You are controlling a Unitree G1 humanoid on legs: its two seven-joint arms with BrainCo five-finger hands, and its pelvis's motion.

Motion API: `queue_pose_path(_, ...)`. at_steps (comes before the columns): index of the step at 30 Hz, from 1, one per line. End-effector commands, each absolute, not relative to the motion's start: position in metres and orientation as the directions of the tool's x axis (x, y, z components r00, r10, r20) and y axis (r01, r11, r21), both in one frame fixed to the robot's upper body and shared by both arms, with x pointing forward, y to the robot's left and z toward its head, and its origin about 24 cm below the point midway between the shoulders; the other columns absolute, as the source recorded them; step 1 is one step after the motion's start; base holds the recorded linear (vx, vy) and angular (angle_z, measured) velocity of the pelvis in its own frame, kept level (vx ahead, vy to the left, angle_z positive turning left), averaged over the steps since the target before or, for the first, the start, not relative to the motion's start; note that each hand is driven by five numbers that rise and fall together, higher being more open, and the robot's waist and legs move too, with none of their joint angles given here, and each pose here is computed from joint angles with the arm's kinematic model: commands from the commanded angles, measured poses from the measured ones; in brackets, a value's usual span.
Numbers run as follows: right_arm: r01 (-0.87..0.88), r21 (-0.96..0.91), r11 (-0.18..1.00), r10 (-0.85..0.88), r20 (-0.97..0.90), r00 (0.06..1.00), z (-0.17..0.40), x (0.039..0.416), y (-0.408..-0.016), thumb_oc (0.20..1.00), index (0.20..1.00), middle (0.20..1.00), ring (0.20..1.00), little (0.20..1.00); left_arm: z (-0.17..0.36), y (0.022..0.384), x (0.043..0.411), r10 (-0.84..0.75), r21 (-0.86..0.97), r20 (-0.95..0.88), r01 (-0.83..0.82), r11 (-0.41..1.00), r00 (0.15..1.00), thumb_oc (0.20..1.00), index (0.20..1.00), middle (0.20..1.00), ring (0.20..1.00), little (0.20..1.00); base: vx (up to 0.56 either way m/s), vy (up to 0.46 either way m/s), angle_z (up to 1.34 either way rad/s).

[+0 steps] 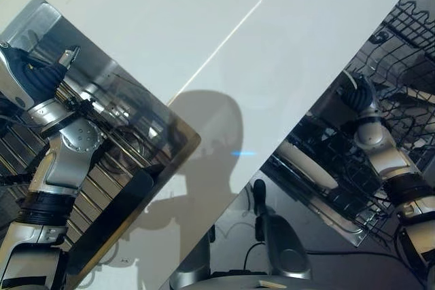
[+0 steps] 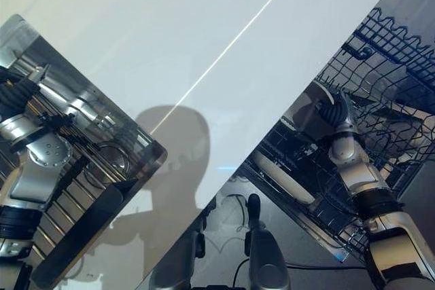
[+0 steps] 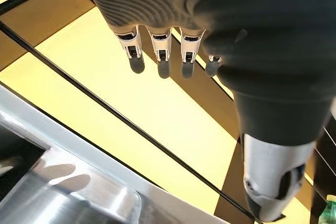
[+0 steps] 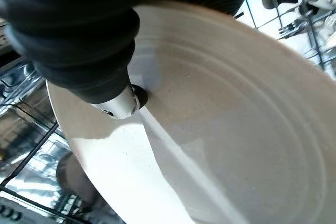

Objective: Pick up plates and place into dishwasher.

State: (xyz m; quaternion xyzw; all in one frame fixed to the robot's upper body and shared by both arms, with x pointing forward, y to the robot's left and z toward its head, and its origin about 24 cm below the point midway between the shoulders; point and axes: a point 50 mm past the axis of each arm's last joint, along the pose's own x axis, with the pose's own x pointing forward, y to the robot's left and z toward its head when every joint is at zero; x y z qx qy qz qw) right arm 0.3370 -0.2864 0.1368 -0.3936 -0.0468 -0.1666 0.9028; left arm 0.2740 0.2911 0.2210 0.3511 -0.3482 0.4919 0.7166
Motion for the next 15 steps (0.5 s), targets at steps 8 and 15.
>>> queue_pose_path(8, 0.199, -0.758, 0.622, -0.313, -0.008, 0.950, 0.082, 0.324, -0.294, 0.545, 0.545, 0.545, 0.545, 0.545, 0.251, 0.290, 0.273, 0.434, 0.062, 0.884, -0.964, 0.257, 0.172, 1.000, 1.000, 1.000, 1.000, 1.000, -0.01, -0.001, 0.00)
queue_pose_path(15, 0.219, -0.735, 0.641, -0.371, -0.047, 0.928, 0.067, 0.310, -0.305, 1.000, 1.000, 1.000, 1.000, 1.000, 0.244, 0.294, 0.271, 0.424, 0.099, 0.882, -0.961, 0.257, 0.204, 1.000, 1.000, 1.000, 1.000, 1.000, 0.00, -0.002, 0.01)
